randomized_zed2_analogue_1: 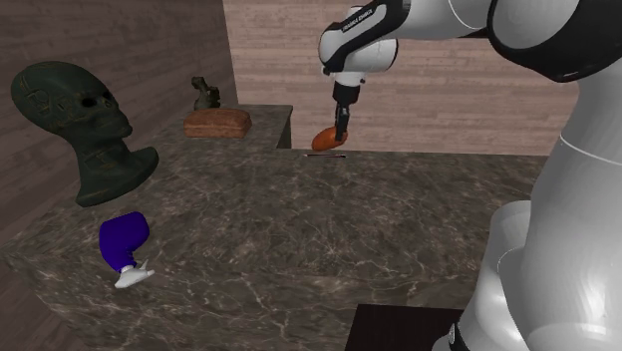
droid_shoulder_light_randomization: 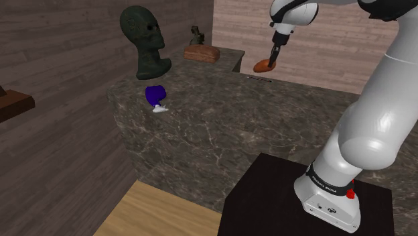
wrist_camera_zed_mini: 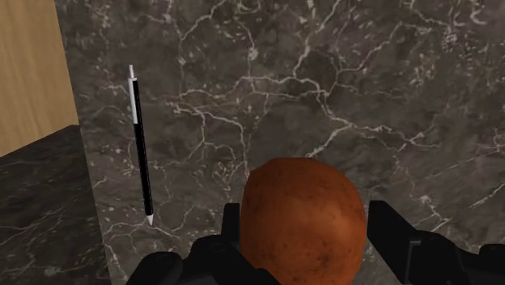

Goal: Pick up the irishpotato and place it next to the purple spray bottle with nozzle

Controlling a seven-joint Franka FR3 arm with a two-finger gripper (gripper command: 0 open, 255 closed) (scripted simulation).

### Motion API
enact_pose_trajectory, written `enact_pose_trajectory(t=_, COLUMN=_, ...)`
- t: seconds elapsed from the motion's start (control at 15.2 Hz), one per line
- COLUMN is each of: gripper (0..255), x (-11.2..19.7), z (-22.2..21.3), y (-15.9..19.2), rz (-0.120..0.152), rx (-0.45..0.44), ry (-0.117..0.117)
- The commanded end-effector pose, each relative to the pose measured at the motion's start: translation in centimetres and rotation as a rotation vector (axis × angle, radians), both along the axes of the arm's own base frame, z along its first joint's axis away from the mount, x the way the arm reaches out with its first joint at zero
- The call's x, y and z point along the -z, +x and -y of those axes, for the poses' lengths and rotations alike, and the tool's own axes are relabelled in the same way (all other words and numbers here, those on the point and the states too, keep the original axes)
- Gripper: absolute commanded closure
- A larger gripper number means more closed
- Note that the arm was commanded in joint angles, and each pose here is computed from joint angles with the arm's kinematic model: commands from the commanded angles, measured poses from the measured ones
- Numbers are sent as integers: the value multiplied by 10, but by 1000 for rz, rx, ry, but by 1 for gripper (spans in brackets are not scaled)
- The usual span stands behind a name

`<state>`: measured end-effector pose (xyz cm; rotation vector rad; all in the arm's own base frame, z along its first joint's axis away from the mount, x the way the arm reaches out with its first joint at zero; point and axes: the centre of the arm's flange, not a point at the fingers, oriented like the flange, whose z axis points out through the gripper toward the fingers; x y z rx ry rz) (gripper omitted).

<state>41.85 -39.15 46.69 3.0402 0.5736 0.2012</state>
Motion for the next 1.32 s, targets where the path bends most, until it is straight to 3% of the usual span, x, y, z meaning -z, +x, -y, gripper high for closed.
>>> enact_pose_trajectory(t=0.0, gripper=255, x=-12, z=0, y=0, rz=0, rx=0, ry=0)
enact_pose_trajectory(t=1.25, gripper=255, x=-15, z=-200, y=129, rz=0, rx=0, ry=0)
